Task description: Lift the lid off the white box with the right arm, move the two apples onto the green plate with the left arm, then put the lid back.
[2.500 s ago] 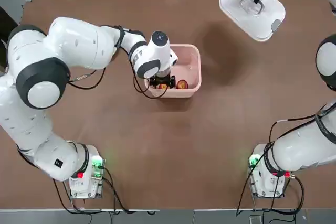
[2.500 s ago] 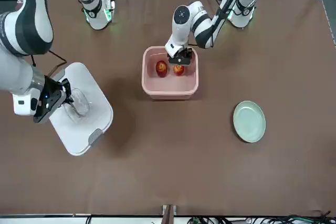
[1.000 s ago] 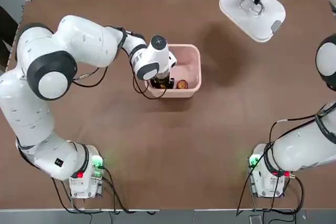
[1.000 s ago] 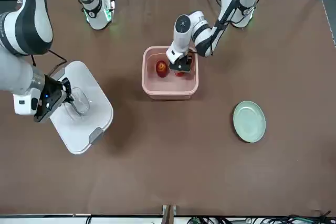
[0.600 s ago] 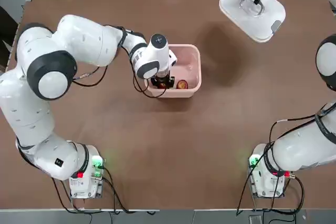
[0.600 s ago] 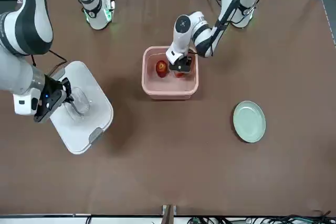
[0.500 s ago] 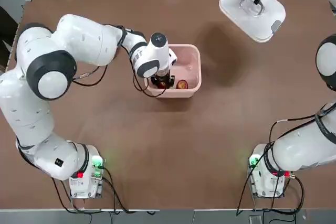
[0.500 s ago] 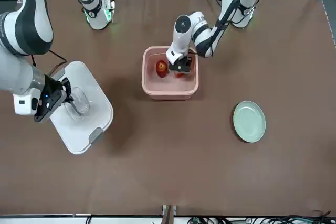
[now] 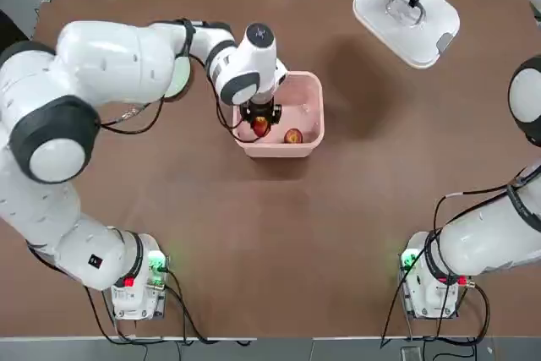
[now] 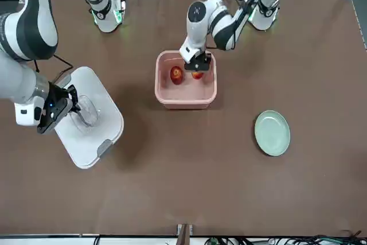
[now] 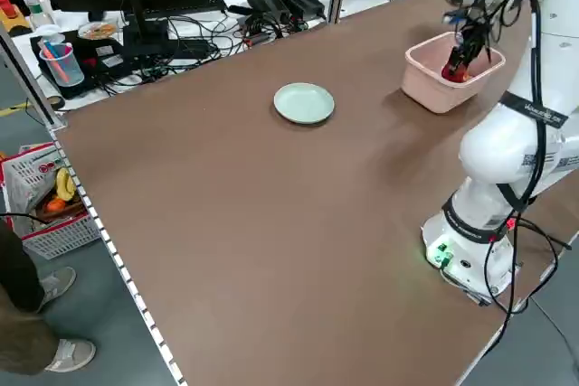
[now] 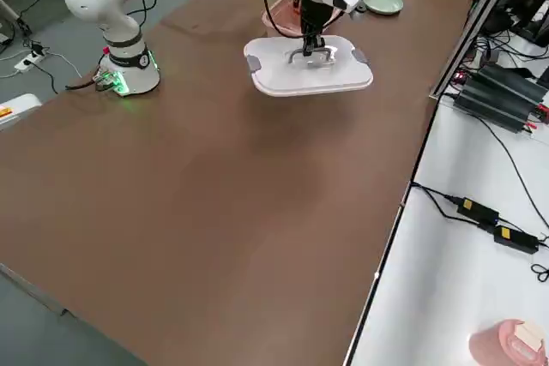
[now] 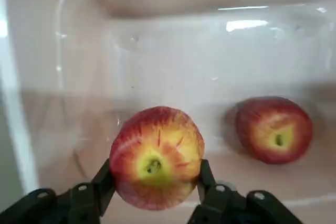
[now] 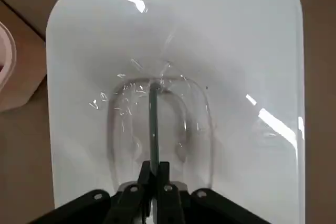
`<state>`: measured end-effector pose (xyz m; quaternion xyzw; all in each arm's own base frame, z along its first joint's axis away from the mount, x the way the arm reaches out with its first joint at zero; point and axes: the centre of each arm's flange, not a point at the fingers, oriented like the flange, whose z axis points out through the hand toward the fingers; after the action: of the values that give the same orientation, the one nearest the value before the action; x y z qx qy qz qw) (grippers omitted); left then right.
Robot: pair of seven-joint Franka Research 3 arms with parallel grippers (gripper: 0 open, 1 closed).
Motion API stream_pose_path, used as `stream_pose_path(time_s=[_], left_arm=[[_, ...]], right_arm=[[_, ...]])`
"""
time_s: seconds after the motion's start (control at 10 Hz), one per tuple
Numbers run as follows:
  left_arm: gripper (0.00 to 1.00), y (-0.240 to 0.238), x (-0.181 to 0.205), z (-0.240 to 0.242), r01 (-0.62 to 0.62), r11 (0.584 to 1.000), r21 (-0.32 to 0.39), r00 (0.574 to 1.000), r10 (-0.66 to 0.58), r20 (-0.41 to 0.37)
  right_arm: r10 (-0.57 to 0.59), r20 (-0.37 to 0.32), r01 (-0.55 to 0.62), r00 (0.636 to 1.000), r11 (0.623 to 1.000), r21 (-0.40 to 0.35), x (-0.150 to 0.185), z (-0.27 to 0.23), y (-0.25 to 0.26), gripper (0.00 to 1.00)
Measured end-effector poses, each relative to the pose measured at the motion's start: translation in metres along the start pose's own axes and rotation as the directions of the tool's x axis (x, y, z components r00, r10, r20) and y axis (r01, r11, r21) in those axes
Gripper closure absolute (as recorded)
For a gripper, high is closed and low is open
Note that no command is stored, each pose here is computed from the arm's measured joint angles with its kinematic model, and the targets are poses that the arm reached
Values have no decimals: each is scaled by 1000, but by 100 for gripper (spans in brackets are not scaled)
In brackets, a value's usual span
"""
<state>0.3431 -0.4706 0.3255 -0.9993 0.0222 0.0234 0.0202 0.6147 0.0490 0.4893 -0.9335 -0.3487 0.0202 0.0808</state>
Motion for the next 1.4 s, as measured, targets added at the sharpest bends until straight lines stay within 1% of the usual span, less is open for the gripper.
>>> stream_pose_path(time_s=[0.2, 0.3, 0.4, 0.6, 0.7, 0.8, 1.1, 1.3, 1.4], left_arm=[[34, 3, -6, -61, 22, 1000, -14, 1000, -22, -1], [34, -3, -5, -92, 19, 1000, -5, 1000, -19, 7], [34, -20, 4, -122, 19, 1000, 5, 1000, -19, 14], [34, -85, 42, -166, -16, 1000, -2, 1000, 16, 22], [34, -123, 63, -174, -37, 999, 1, 999, 37, 30], [34, -160, 86, -174, -58, 998, 2, 997, 58, 42], [34, -281, 143, -150, -127, 992, -2, 989, 127, 80], [34, -366, 173, -128, -184, 983, -5, 982, 184, 46], [34, -406, 187, -109, -202, 979, -6, 979, 202, 29]], right_arm=[[0, 0, 0, 1000, 1000, 0, 0, 0, 0, 93], [0, 0, 0, 1000, 1000, 1, 0, 0, 0, 93], [0, 1, 0, 1000, 1000, 1, 0, 0, 0, 93], [0, 1, 0, 1000, 1000, 2, 0, 0, 0, 93], [0, 1, 0, 1000, 1000, 2, 0, 0, 0, 93], [0, 1, 0, 1000, 1000, 3, 0, 0, 0, 93], [0, 1, 0, 1000, 1000, 3, 0, 0, 0, 93], [0, 0, 0, 1000, 1000, 3, 0, 0, 0, 93], [0, 0, 0, 1000, 1000, 4, 0, 0, 0, 93]])
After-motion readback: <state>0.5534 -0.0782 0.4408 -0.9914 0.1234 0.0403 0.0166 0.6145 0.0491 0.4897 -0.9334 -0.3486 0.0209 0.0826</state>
